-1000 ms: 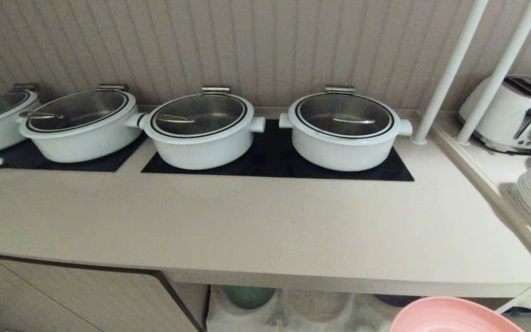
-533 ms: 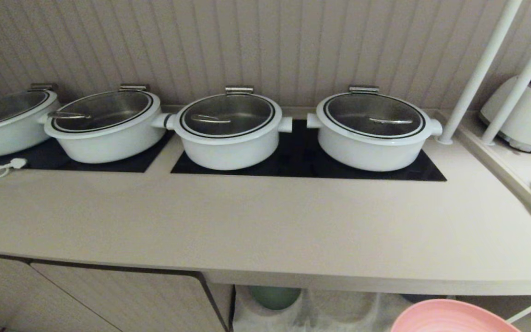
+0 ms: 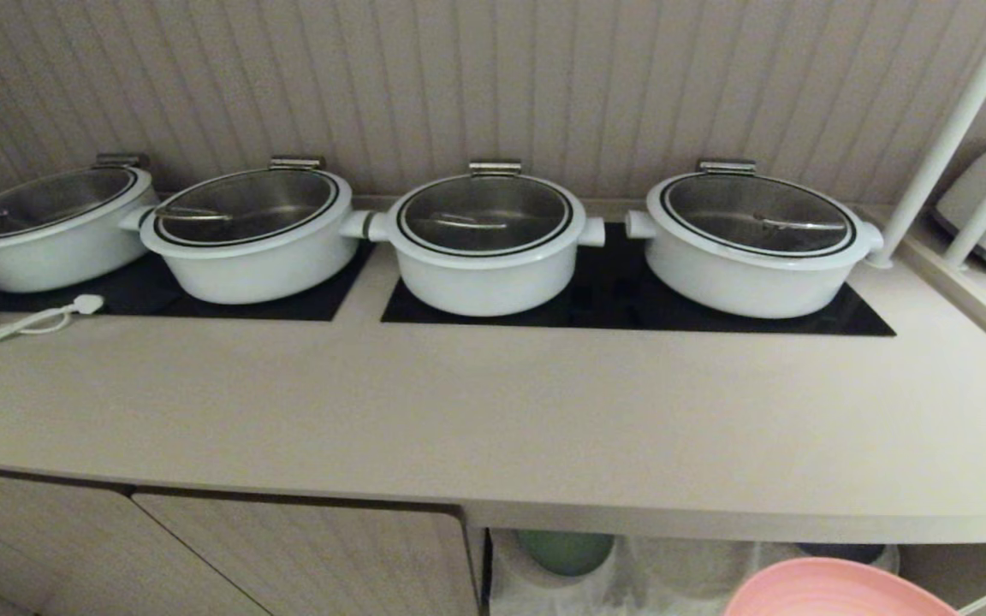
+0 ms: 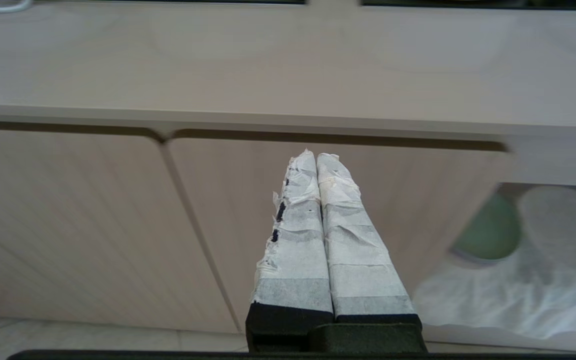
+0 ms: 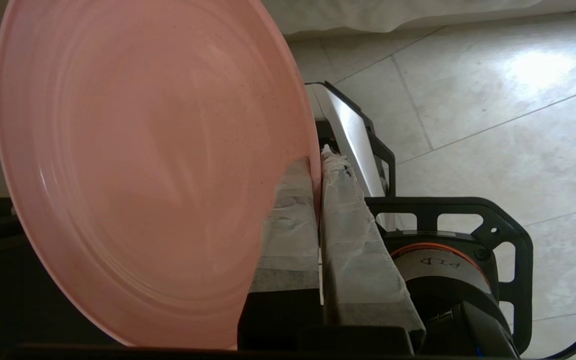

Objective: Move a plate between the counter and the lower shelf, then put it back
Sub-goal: Put the plate

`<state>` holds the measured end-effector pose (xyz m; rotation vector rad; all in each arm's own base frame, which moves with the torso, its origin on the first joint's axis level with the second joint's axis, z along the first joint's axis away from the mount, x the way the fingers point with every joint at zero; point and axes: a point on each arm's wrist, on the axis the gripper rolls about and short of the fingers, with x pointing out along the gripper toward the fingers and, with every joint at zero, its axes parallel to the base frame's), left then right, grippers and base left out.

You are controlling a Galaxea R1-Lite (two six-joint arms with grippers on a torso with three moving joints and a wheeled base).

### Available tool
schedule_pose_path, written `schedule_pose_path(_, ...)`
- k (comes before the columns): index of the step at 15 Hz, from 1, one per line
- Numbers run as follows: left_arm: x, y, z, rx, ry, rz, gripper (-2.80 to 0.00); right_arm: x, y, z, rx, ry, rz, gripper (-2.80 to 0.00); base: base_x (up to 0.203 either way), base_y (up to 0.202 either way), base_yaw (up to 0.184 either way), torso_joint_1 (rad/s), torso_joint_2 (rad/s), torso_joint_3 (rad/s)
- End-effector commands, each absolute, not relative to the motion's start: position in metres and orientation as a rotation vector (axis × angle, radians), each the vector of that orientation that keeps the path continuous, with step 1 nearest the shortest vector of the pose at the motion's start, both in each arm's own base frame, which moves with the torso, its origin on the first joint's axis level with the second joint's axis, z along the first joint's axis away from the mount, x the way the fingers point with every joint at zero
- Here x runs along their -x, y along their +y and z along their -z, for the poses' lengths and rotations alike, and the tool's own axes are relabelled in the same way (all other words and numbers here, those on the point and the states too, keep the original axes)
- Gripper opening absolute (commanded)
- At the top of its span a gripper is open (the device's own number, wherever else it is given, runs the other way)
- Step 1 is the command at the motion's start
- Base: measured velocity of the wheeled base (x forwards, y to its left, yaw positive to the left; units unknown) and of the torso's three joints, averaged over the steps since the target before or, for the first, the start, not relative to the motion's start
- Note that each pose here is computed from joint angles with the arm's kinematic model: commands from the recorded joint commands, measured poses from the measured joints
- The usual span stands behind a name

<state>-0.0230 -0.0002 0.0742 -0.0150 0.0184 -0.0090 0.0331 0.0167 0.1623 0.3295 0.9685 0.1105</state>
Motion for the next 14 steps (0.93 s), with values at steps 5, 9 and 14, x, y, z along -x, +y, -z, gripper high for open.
schedule_pose_path(5, 0.0231, -0.0002, -0.0741, 0.015, 0.018, 0.009, -2.80, -0.0334, 0.0169, -0.1624, -0.331, 0.972, -0.108, -2.80, 0.000, 0.196, -0.002, 0.001, 0.00, 0.001)
schedule_pose_path(9, 0.0231, -0.0002, -0.0741, 0.015, 0.018, 0.009, -2.80, -0.0332, 0.0168, -0.1624, -0.332, 0.971, -0.109, -2.80, 0.000, 0.196, -0.001, 0.002, 0.00, 0.002)
schedule_pose_path(14, 0.0231, -0.0002, -0.0741, 0.015, 0.018, 0.009, -2.80, -0.0332, 0.0168, -0.1624, -0.332, 0.971, -0.109, -2.80, 0.000, 0.162, -0.001, 0.002, 0.00, 0.002)
